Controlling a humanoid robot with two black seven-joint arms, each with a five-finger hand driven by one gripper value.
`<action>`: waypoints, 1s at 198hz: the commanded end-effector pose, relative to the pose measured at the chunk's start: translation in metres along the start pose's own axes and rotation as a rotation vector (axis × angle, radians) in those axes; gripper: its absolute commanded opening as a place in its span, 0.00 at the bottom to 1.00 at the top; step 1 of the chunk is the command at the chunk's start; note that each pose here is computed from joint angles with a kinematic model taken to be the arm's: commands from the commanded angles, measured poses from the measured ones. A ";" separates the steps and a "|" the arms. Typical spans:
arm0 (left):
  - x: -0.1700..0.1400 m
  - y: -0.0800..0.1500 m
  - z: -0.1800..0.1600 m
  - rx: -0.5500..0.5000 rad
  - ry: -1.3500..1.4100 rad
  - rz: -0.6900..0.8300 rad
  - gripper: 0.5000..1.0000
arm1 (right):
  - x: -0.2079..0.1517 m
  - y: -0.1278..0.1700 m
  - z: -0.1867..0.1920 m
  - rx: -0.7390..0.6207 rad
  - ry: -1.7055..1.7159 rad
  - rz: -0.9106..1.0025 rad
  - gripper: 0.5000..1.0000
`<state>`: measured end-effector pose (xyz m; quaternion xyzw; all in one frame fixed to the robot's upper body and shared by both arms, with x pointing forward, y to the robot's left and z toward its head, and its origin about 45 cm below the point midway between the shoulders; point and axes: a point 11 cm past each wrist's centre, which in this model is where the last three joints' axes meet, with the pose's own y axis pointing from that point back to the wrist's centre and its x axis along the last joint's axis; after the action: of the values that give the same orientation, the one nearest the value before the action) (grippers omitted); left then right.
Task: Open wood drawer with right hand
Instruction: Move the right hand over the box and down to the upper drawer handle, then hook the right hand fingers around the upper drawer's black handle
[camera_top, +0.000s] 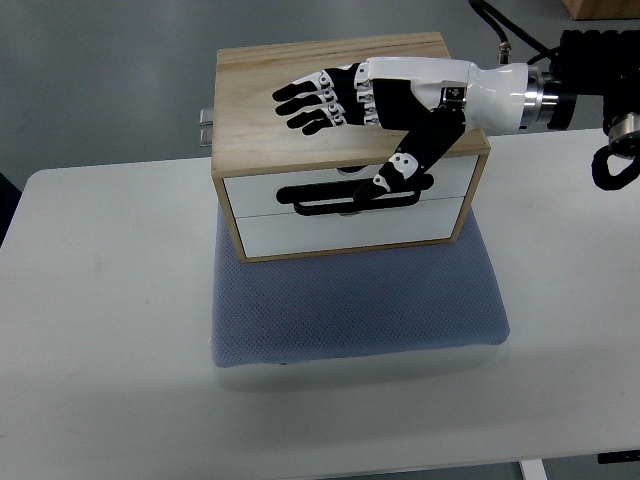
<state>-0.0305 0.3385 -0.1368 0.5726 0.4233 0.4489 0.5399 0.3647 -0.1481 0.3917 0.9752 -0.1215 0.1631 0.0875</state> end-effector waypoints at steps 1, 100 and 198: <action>0.000 0.000 -0.001 0.001 0.001 0.001 1.00 | -0.006 -0.007 0.006 -0.030 0.024 -0.023 0.88; 0.000 0.000 0.000 0.000 0.000 0.001 1.00 | -0.009 -0.021 0.039 -0.174 0.007 0.063 0.88; 0.000 0.000 -0.001 0.001 0.001 0.001 1.00 | -0.014 -0.020 0.059 -0.248 -0.006 0.079 0.87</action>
<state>-0.0305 0.3385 -0.1368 0.5725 0.4233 0.4490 0.5398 0.3719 -0.1383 0.3293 0.9543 -0.1677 0.1458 0.2001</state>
